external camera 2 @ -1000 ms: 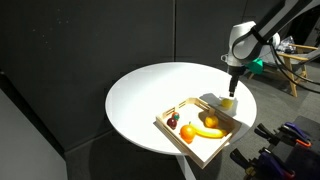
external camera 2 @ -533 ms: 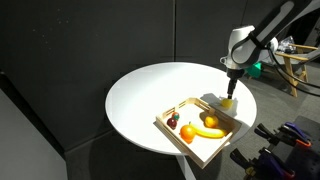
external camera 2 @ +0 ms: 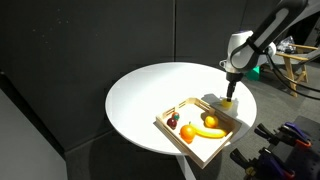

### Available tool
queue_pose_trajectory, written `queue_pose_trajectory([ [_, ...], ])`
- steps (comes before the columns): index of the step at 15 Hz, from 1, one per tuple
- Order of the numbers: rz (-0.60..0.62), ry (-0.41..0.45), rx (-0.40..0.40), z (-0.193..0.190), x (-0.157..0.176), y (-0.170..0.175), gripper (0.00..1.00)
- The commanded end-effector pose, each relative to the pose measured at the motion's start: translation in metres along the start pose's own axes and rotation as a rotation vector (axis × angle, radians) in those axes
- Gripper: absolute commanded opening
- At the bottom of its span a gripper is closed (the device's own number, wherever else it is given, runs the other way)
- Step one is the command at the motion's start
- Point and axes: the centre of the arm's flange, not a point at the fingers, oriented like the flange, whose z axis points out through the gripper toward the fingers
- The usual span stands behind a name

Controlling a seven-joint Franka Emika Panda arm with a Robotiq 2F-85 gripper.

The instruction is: Pick up the yellow toy from the table and put it on the tray

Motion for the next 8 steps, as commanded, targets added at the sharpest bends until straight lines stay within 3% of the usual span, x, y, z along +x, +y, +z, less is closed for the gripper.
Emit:
queue_pose_trajectory([
  [1, -0.008, 0.007, -0.011, 0.008, 0.002, 0.004, 1.00],
  [8, -0.008, 0.017, -0.003, 0.019, 0.009, 0.002, 1.00],
])
